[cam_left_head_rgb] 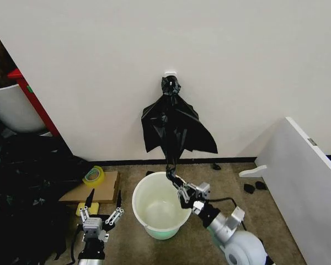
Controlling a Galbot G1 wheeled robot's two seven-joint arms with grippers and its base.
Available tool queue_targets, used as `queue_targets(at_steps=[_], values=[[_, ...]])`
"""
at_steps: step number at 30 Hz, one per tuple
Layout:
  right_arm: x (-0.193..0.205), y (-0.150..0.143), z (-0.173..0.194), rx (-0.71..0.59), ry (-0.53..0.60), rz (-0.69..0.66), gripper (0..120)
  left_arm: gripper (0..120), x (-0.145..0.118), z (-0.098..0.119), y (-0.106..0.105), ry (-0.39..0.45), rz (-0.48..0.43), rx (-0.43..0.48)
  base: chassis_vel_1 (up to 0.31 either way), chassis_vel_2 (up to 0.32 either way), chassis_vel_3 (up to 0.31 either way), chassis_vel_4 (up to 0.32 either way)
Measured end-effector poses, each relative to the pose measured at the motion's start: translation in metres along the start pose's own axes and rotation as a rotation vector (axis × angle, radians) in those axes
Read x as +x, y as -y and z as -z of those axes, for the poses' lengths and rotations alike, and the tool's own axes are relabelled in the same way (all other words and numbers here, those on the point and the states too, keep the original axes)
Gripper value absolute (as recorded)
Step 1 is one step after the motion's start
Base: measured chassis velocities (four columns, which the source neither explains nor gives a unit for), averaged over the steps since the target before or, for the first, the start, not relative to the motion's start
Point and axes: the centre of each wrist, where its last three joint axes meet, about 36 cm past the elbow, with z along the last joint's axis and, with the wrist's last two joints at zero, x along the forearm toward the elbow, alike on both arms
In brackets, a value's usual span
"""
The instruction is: Place the garbage bag over the trash bin.
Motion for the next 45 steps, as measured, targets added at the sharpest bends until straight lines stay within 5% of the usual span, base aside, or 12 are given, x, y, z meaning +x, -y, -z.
queue_targets(at_steps=[45], values=[[0.026, -0.008, -0.02, 0.127, -0.043, 0.047, 0, 86, -0.009, -0.003, -0.001, 0.01, 0.003, 0.02, 0.0, 0.0, 0.0, 0.0]])
